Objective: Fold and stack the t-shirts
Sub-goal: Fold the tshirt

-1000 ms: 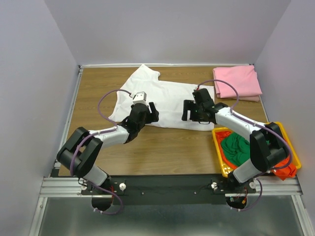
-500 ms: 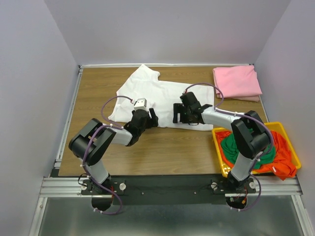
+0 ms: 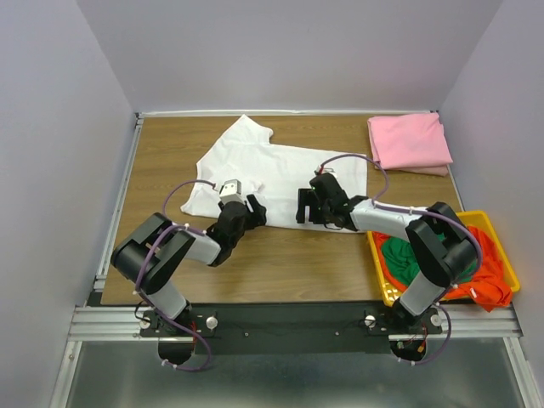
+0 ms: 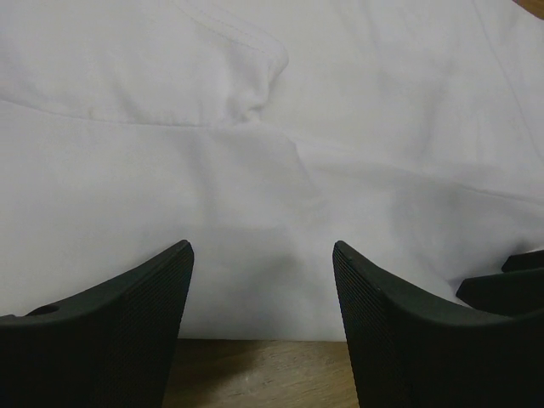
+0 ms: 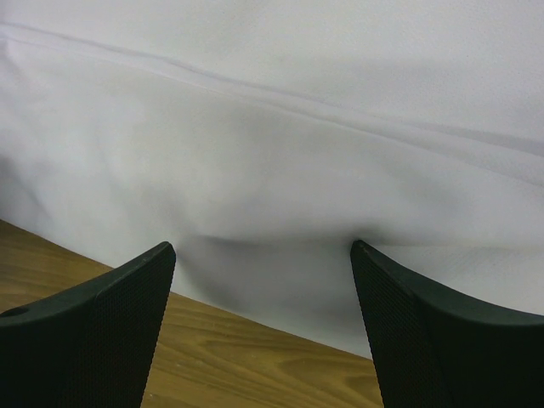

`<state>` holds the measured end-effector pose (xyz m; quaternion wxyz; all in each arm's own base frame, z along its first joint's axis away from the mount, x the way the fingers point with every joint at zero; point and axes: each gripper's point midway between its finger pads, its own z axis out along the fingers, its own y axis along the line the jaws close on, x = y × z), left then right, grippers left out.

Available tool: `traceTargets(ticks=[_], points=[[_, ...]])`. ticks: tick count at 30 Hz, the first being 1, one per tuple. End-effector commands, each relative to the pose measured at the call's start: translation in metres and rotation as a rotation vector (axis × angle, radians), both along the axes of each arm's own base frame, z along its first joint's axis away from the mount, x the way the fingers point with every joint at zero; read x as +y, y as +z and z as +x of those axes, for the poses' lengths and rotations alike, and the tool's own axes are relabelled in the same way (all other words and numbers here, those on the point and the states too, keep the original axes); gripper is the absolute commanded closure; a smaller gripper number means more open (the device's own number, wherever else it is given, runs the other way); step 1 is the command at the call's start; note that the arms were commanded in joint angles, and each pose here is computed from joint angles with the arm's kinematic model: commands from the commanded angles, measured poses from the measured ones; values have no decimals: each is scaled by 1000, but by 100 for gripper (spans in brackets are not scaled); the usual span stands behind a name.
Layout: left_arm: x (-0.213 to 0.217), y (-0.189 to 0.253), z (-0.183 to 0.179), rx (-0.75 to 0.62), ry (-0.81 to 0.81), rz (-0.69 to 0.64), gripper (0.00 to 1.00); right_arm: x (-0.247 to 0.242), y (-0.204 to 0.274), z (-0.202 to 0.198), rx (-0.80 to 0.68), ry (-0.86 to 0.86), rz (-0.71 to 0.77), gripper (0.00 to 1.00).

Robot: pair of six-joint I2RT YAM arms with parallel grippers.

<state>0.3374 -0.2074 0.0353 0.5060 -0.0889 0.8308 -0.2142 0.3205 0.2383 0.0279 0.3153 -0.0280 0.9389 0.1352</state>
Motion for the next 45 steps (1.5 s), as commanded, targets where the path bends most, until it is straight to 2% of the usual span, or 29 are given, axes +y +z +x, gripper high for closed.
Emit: traceTargets(ticks=[1, 7, 11, 19, 26, 31, 35, 40, 45], points=[[33, -49, -38, 163, 83, 81, 25, -20, -38, -54, 171, -12, -74, 9], [31, -50, -54, 186, 98, 45, 25, -14, -37, -73, 183, 4, -59, 9], [26, -42, -57, 170, 98, 35, 25, -15, -21, -69, 139, -19, -39, 9], [18, 19, -48, 67, 107, 16, 25, -22, 38, -52, 3, -59, -21, 9], [5, 56, -30, -7, 76, 45, 24, -43, 30, -42, -4, -129, -127, 6], [-25, 55, -18, -13, -33, 50, 24, -58, 8, -35, 17, -176, -223, 6], [-40, 48, -4, -22, -58, 53, 23, -70, 6, -27, 7, -207, -270, 6], [-28, 20, 9, 22, -21, 102, 23, -82, 16, -13, -29, -240, -292, 5], [-8, -14, 7, 78, 9, 133, 22, -102, 20, 4, -42, -280, -333, 5]])
